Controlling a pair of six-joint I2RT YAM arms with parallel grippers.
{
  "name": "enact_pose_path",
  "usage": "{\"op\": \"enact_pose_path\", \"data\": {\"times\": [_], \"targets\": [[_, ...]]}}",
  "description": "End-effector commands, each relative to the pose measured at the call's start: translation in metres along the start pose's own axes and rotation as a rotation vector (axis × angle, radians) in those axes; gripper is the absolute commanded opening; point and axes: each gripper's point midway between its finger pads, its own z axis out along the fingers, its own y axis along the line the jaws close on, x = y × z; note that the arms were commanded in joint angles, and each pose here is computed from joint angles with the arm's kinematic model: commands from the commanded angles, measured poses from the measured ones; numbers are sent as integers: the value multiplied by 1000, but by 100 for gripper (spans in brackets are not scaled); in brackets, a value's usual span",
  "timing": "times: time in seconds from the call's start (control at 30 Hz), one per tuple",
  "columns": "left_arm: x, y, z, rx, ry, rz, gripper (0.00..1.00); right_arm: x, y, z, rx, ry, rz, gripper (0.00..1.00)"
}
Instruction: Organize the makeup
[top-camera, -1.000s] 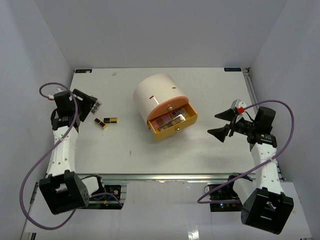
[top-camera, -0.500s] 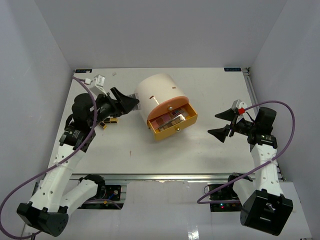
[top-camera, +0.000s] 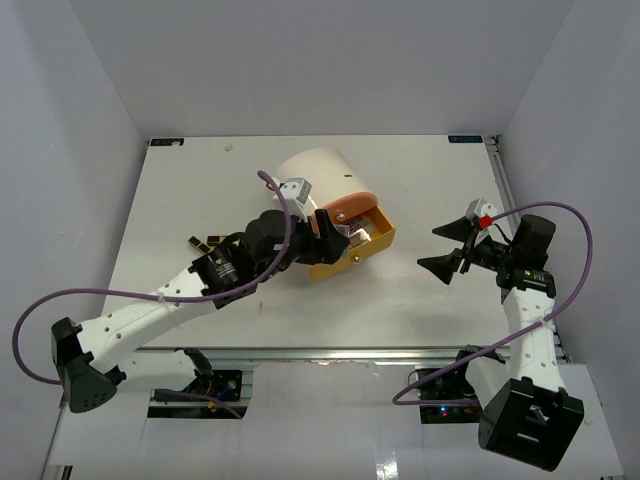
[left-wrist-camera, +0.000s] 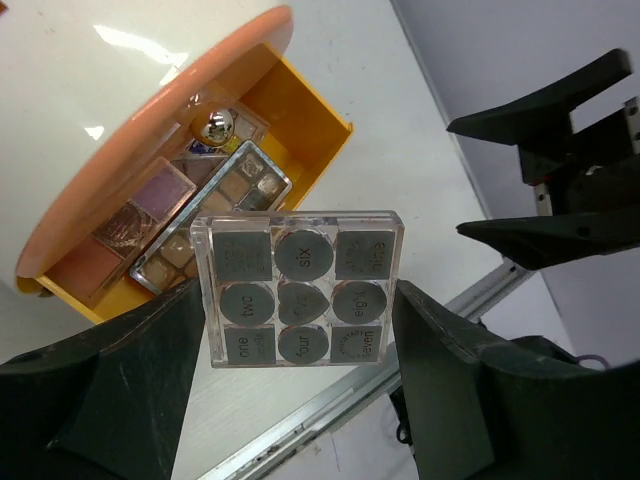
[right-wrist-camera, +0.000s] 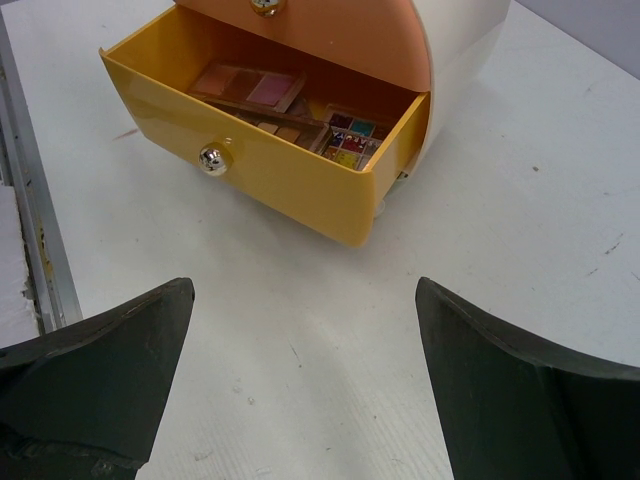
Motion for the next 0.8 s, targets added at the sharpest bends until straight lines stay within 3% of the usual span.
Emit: {"op": "enact_pose_path", "data": {"times": [0.0, 0.3, 0.5, 0.77], "targets": [[-34, 8, 9, -232, -209, 37, 7, -5, 2, -1, -14, -13, -4, 98], [-44, 19, 42, -441, -331, 59, 12, -6, 3, -1, -19, -16, -4, 98], [-31, 37, 56, -549, -381, 13, 17, -6, 4, -1, -21, -18, -7, 98], [-8, 37, 63, -549, -348, 33, 37, -6, 5, -1, -25, -21, -4, 98]]}}
